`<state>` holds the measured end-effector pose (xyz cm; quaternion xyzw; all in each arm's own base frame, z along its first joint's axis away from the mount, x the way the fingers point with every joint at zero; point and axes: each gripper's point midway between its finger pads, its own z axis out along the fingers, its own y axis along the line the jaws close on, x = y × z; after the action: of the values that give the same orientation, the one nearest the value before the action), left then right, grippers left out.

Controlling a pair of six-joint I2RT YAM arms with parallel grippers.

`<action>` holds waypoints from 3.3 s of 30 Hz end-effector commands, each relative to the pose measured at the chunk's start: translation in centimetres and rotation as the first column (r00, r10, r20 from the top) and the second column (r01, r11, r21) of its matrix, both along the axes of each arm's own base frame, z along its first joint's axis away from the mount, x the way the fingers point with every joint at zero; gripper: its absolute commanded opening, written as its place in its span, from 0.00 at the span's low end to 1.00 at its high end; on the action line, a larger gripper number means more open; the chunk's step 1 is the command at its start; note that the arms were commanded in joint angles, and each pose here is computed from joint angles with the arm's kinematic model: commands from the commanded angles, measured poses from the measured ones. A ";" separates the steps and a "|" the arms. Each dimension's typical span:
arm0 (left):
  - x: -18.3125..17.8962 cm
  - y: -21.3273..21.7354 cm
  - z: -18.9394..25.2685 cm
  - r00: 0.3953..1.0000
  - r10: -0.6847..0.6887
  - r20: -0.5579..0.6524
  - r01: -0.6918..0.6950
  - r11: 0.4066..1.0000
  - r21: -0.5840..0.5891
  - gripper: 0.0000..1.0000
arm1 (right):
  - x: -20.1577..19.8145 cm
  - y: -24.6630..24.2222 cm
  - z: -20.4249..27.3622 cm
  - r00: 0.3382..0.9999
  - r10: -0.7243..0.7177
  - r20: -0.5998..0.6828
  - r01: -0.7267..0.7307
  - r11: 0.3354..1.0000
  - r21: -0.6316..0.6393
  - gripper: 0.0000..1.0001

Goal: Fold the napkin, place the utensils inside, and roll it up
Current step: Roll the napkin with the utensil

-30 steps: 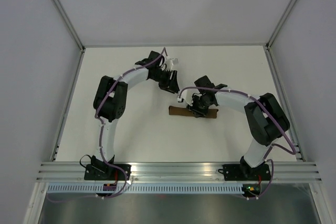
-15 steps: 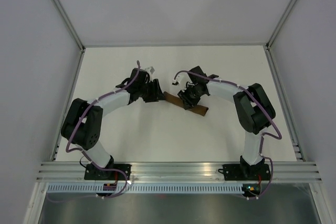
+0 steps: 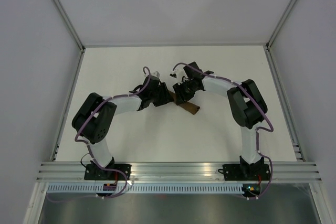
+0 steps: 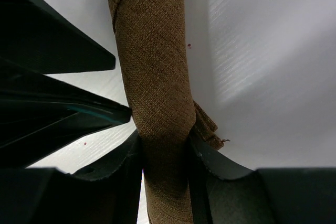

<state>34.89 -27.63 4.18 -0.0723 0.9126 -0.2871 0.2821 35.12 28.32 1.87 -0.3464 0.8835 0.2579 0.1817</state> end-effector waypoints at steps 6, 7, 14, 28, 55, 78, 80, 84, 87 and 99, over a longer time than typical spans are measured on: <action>3.5 -1.2 0.8 0.995 0.098 0.035 -0.096 0.994 -0.052 0.53 | -2.2 -0.8 -4.7 0.986 -0.063 -0.156 0.047 0.994 -0.100 0.42; 3.5 -1.2 0.7 0.995 0.100 0.030 -0.099 0.994 -0.049 0.53 | -2.3 -0.8 -4.7 0.985 -0.066 -0.162 0.049 0.994 -0.102 0.42; 3.9 -1.2 -0.4 0.996 0.093 0.001 -0.093 0.996 0.003 0.52 | -1.8 -0.6 -3.7 0.984 -0.077 -0.159 0.060 0.992 -0.108 0.58; 5.4 -2.7 -0.2 1.000 0.006 -0.012 -0.006 0.999 0.036 0.52 | -1.9 -0.2 -1.5 0.978 -0.078 -0.191 0.065 0.995 -0.075 0.73; 5.3 -2.7 0.2 1.000 0.010 -0.014 -0.010 0.999 0.036 0.50 | 0.8 -1.1 3.8 0.967 -0.142 -0.210 0.153 0.988 0.036 0.71; 5.3 -3.1 0.3 1.000 -0.013 -0.017 0.013 1.000 0.021 0.49 | 2.9 -5.4 0.3 0.960 -0.224 -0.167 0.215 0.974 -0.073 0.47; 5.3 -3.1 0.3 1.000 -0.014 -0.017 0.014 1.000 0.022 0.49 | 2.8 -5.1 0.6 0.963 -0.208 -0.173 0.201 0.978 -0.053 0.47; 5.3 -3.1 0.5 1.000 -0.015 -0.012 0.015 1.000 0.023 0.49 | 2.6 -4.7 1.1 0.966 -0.185 -0.182 0.184 0.983 -0.020 0.51; 5.3 -3.1 0.6 1.000 -0.019 -0.008 0.019 1.000 0.022 0.49 | 2.7 -4.4 1.9 0.970 -0.168 -0.175 0.171 0.985 0.000 0.54; 6.2 -3.2 3.4 0.998 -0.044 0.054 0.043 0.998 0.036 0.50 | 4.4 -4.2 8.0 0.982 -0.152 -0.113 0.166 0.978 0.128 0.68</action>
<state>39.93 -30.11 3.80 -0.0711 0.9240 -0.2649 0.2665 38.28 23.60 4.39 -0.2373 0.9163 0.2965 0.1272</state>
